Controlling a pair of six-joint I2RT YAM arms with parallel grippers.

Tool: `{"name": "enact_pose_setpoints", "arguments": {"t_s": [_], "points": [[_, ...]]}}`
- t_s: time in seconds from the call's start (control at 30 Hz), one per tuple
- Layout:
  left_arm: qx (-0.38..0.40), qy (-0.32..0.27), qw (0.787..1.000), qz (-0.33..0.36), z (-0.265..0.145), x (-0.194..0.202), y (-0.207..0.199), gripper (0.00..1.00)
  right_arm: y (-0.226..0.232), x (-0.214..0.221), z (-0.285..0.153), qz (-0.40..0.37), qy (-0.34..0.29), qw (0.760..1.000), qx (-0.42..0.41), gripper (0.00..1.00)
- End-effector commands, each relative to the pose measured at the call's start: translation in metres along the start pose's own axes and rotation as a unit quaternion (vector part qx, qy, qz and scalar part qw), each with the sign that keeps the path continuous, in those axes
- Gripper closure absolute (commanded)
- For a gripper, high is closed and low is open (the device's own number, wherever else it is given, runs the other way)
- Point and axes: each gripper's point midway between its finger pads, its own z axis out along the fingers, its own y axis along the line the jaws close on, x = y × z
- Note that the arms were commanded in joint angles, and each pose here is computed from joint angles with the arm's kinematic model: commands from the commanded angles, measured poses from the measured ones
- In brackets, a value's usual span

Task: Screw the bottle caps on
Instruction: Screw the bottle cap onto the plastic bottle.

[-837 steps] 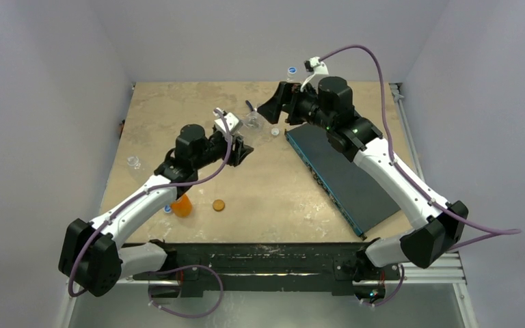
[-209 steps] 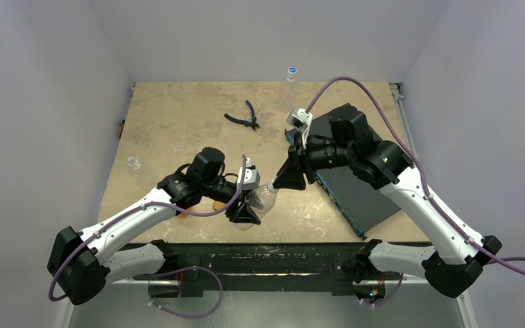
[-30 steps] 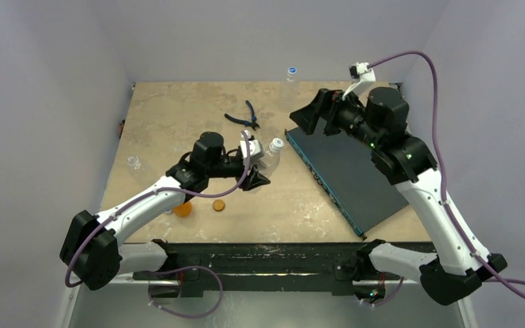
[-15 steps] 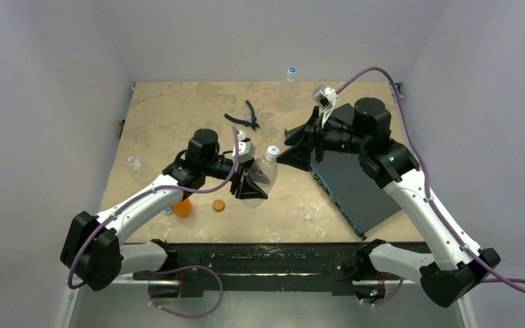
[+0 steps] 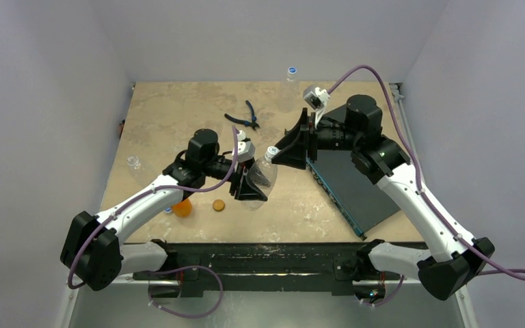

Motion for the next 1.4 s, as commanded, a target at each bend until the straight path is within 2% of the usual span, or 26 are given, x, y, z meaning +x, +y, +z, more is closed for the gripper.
{"name": "enact_pose_setpoints", "arguments": {"t_s": [0.0,0.47,0.77,0.9,1.03,1.17,1.23,1.37], "points": [[0.013,-0.01,1.0,0.018,0.0,-0.005,-0.002,1.0,0.013,-0.019,0.003,-0.034,-0.022,0.999,-0.016,0.42],[0.004,-0.009,1.0,0.013,0.0,-0.002,0.002,1.0,0.01,-0.019,0.005,-0.02,-0.028,0.999,-0.005,0.51],[-0.014,-0.009,1.0,0.012,0.001,-0.005,0.01,1.0,-0.003,-0.007,0.009,-0.003,-0.006,0.999,0.037,0.76],[-0.107,-0.009,0.994,0.018,-0.004,-0.013,0.041,1.0,-0.028,0.005,0.008,0.033,0.017,0.993,0.11,0.86],[-0.242,-0.018,0.97,0.029,-0.022,-0.03,0.084,1.0,-0.064,0.019,0.002,0.087,0.042,0.97,0.222,0.88],[-0.374,-0.064,0.924,0.039,-0.045,-0.055,0.116,1.0,-0.096,0.036,0.0,0.13,0.068,0.932,0.331,0.91],[-0.426,-0.091,0.899,0.045,-0.052,-0.065,0.125,1.0,-0.108,0.044,0.005,0.151,0.072,0.916,0.364,0.91],[-0.47,-0.121,0.871,0.074,-0.041,-0.076,0.124,1.0,-0.12,0.053,0.022,0.187,0.067,0.902,0.383,0.92]]}}
